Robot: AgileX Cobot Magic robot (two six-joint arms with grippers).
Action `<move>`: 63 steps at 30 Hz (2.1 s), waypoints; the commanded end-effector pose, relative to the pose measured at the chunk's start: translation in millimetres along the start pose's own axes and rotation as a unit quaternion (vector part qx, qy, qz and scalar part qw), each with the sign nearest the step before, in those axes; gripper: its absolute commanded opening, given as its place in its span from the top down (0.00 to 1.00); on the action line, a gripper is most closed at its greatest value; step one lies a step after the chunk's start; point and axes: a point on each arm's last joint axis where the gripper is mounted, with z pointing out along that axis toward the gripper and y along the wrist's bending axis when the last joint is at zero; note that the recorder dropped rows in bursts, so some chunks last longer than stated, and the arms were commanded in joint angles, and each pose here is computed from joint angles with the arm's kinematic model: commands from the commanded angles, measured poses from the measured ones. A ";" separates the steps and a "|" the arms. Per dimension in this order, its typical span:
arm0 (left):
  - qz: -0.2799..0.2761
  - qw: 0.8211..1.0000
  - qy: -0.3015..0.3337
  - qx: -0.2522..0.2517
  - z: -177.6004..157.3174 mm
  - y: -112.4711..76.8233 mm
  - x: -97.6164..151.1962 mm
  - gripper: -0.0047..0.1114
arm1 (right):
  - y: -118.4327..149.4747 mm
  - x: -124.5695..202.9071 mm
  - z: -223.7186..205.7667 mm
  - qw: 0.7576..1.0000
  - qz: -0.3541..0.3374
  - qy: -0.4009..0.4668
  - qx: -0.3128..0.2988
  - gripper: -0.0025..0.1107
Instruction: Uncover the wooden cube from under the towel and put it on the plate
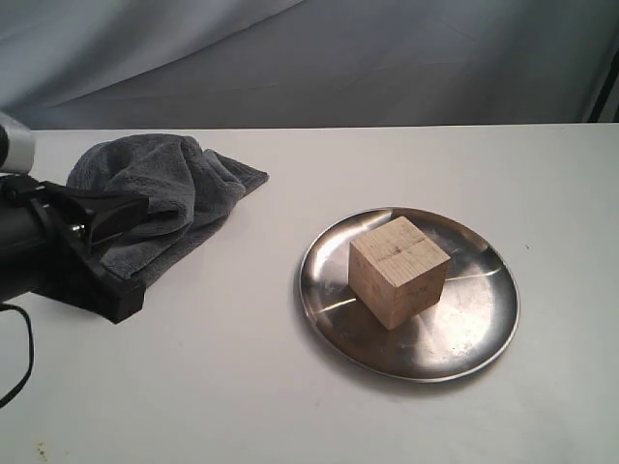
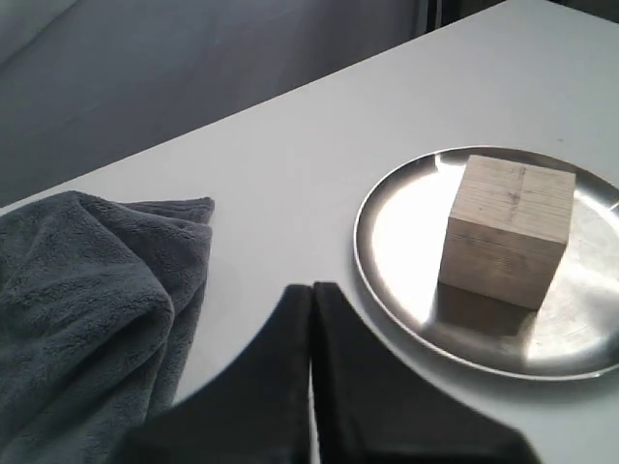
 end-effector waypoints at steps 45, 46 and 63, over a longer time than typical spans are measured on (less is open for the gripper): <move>-0.196 0.909 -0.222 -0.293 -176.3 36.3 17.9 0.96 | 0.0 -0.1 -0.1 1.000 -0.002 -0.007 0.000 0.98; -0.196 0.905 -0.232 -0.299 -180.7 34.7 18.8 0.96 | 0.0 -0.1 -0.1 1.000 -0.002 -0.007 0.000 0.98; -0.114 0.897 -0.328 -0.273 -165.6 19.7 59.3 0.96 | 0.0 -0.1 -0.1 1.000 -0.002 -0.007 0.000 0.98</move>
